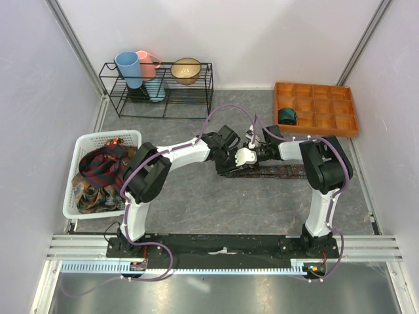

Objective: Roll the ties
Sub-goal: Roll the tie at the center of the board.

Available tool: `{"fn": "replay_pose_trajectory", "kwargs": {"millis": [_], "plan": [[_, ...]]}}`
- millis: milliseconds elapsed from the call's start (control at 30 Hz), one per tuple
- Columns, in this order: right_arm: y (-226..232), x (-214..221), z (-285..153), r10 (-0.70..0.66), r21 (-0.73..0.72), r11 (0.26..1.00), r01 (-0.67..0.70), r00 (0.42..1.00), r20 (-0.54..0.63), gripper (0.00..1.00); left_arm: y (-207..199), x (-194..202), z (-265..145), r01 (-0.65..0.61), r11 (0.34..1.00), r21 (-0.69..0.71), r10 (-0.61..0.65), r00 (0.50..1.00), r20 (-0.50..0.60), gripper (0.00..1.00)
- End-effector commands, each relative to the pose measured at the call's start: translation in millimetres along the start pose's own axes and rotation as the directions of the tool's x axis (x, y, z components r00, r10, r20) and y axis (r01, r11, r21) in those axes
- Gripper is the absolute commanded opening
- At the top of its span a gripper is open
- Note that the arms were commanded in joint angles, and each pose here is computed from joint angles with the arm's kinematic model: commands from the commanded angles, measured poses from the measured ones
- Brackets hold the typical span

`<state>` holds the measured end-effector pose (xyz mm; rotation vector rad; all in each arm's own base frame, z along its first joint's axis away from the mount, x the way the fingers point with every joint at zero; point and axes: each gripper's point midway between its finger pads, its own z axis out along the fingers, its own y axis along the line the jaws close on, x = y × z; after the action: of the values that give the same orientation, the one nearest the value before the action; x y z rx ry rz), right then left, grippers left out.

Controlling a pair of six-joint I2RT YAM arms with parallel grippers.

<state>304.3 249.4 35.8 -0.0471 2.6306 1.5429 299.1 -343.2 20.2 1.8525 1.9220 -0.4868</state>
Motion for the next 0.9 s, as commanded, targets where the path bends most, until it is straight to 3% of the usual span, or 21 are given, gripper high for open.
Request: {"fn": "replay_pose_trajectory", "kwargs": {"millis": [0, 67, 233, 267, 467, 600, 667, 867], "plan": [[-9.1, -9.5, 3.3, -0.038, 0.051, 0.998, 0.036, 0.999, 0.033, 0.12, -14.5, 45.9, 10.4, 0.021, 0.998, 0.057, -0.012, 0.989, -0.148, 0.16], [-9.1, -7.2, 2.2, -0.051, 0.053, 0.997, 0.050, 0.998, 0.024, 0.00, -15.0, 46.4, 10.5, 0.023, 0.998, 0.058, -0.014, 0.989, -0.149, 0.19], [-34.4, 1.1, -6.8, -0.049, 0.150, 0.988, 0.049, 0.999, -0.008, 0.00, -8.4, 43.1, 5.7, 0.084, 0.995, 0.057, -0.077, 0.990, -0.115, 0.34], [-41.1, 0.6, -8.3, -0.058, 0.169, 0.984, 0.059, 0.998, -0.008, 0.00, -7.9, 40.9, 4.4, 0.112, 0.992, 0.063, -0.106, 0.989, -0.098, 0.43], [-68.7, 6.8, -8.8, -0.046, 0.245, 0.968, 0.051, 0.999, -0.027, 0.00, 1.6, 0.4, -19.6, 0.137, 0.985, 0.101, -0.151, 0.979, 0.140, 0.67], [-85.2, 9.4, -16.3, -0.040, 0.296, 0.954, 0.048, 0.999, -0.031, 0.00, 6.7, -21.1, -36.8, 0.144, 0.984, 0.108, -0.171, 0.933, 0.317, 0.70], [-92.2, 9.3, -21.9, -0.032, 0.320, 0.946, 0.040, 0.999, -0.029, 0.00, 9.8, -30.8, -45.2, 0.136, 0.987, 0.082, -0.158, 0.884, 0.439, 0.72], [-102.5, 8.9, -32.6, -0.042, 0.349, 0.936, 0.052, 0.998, -0.038, 0.00, 10.1, -34.6, -32.7, 0.140, 0.986, 0.087, -0.165, 0.821, 0.546, 0.72]]}}
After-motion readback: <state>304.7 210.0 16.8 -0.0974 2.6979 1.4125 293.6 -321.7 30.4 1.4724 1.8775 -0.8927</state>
